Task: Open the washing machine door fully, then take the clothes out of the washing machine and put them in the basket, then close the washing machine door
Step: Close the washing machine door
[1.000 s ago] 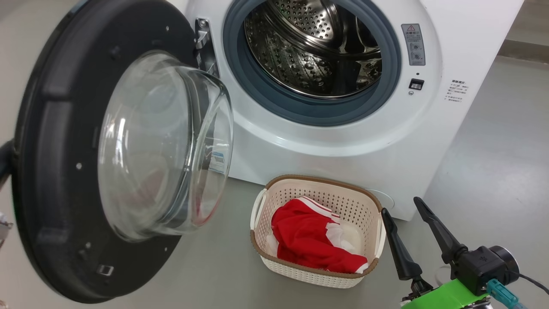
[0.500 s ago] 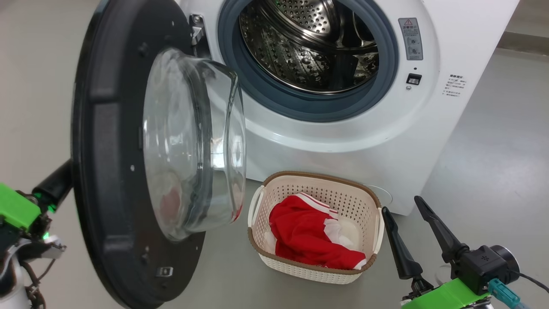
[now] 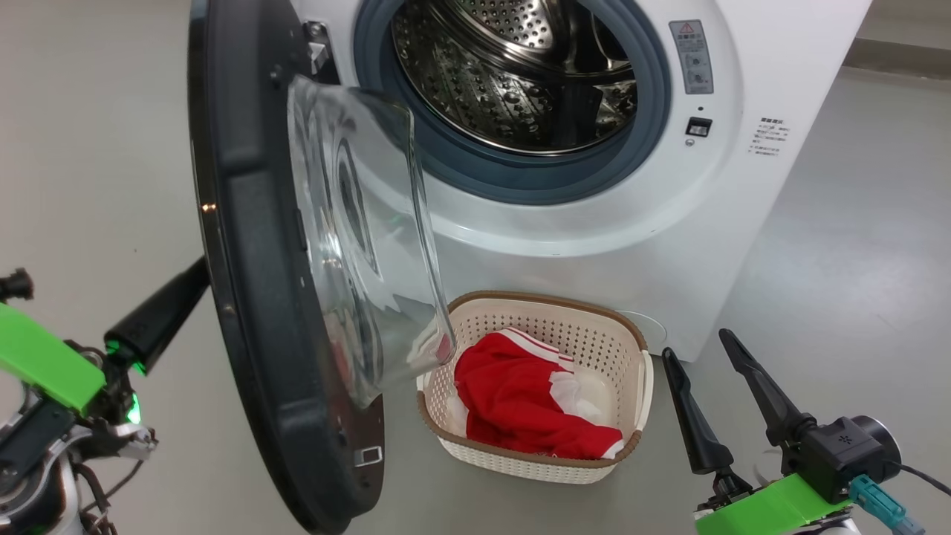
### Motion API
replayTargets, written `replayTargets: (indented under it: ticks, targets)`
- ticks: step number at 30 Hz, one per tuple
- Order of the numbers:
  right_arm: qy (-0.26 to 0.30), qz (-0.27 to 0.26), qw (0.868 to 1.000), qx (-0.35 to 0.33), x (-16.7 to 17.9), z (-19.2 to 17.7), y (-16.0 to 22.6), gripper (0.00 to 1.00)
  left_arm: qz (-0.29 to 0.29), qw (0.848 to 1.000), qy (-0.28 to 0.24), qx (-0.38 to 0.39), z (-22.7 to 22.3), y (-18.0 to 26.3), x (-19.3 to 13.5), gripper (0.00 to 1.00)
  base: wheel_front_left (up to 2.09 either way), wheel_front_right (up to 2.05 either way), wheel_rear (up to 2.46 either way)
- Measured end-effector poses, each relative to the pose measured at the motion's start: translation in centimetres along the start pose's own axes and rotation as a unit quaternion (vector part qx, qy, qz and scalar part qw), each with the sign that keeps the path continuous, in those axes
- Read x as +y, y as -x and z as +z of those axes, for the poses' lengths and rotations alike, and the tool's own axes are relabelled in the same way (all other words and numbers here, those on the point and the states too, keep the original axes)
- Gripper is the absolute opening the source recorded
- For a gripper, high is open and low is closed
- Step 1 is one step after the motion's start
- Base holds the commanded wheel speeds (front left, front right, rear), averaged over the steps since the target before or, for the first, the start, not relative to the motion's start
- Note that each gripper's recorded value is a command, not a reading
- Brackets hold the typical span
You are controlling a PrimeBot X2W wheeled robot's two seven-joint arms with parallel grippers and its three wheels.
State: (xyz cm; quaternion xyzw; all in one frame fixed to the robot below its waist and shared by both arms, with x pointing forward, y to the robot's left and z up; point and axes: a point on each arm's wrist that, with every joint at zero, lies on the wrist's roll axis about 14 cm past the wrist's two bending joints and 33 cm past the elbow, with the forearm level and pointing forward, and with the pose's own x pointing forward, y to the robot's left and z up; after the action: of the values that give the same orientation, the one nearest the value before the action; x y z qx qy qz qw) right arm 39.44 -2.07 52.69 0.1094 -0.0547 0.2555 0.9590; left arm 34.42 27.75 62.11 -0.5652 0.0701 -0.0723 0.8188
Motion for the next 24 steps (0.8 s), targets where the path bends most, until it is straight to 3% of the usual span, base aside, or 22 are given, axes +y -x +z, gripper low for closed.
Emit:
replayTargets:
  ticks: [16, 24]
  targets:
    - [-0.004, -0.036, 0.999, -0.002, -2.2, 0.1, 1.0, 1.0, -0.059, 0.995, 0.049, 0.07, -4.7, -3.3, -2.1, 0.0, 0.0, 0.0, 0.0]
    - [0.0, -0.047, 0.999, -0.009, -2.9, 0.7, 1.2, 1.0, -0.058, 0.993, 0.056, 0.083, -6.2, -3.9, -1.9, 0.0, 0.0, 0.0, 0.0]
